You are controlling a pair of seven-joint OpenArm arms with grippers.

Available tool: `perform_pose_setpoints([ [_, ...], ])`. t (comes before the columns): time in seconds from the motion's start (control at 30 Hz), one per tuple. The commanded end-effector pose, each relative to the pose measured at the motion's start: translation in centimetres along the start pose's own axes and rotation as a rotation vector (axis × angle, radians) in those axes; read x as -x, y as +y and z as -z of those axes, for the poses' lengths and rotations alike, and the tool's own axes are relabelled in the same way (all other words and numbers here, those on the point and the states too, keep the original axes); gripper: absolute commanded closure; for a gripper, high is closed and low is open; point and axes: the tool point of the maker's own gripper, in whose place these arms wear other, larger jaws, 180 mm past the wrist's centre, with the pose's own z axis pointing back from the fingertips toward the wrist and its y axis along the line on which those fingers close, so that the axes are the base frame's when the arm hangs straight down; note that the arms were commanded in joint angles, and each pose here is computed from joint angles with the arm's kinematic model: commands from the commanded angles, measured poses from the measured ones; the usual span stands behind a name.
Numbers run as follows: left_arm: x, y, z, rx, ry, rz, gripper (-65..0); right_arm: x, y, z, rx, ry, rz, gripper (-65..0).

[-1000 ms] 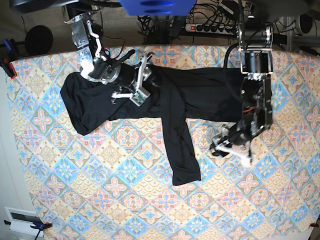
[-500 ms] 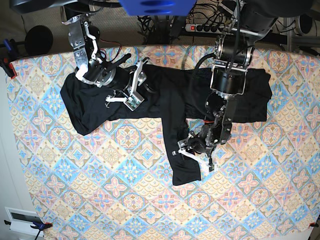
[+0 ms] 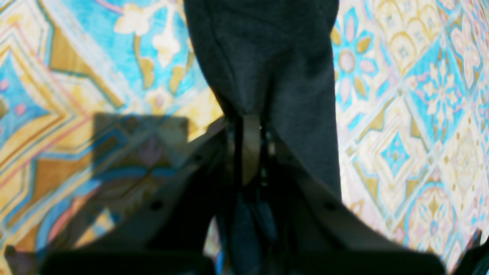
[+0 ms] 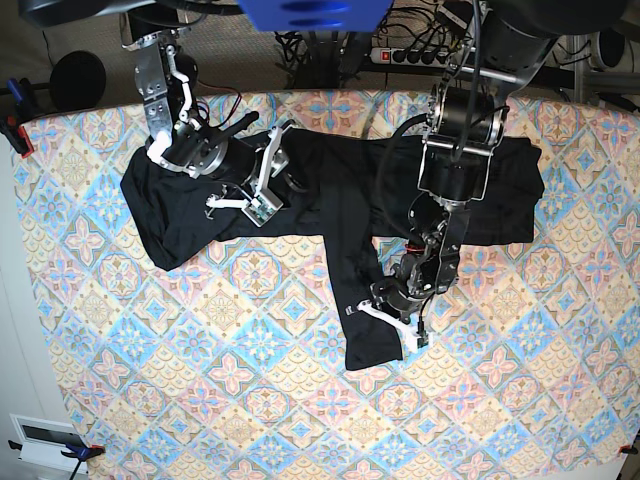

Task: Layout the t-shirt on the table in an organized manner, then fold the t-shirt properly
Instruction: 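Grasp the shirt sleeve with the left gripper and drag it onto the body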

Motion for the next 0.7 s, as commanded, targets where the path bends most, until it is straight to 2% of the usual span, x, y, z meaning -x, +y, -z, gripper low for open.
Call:
perform_pose_setpoints([
  [0.0, -2.7, 0.0, -0.8, 0.004, -0.062, 0.022, 0.0, -1.6, -0.1, -0.3, -0.002, -0.055, -0.013, -22.4],
  [0.07, -3.8, 0.2, -2.2, 0.018, -0.119, 0.037, -1.4, -1.8, -0.2, -0.3, 0.0, -0.058, -0.016, -22.4],
  [0.13, -5.2, 0.5, -4.0, 0.033, -0.19, 0.065, 0.0, -2.0, -0.4, -0.3, 0.003, -0.061, -0.02, -22.4],
  [0.27, -6.5, 0.5, -8.6, 0.073, -0.319, 0.129, 0.0, -1.9, -0.4, -0.2, 0.001, -0.059, -0.016, -22.4],
  [0.5, -6.7, 3.2, -17.3, 0.063, -0.506, 0.091, 0.0, -1.8, -0.5, -0.2, 0.002, -0.056, -0.016, -22.4],
  [0.67, -5.6, 6.1, -21.9, -0.003, -0.496, 0.105, 0.0, -1.8, -0.3, -0.1, -0.004, -0.056, -0.018, -22.4],
])
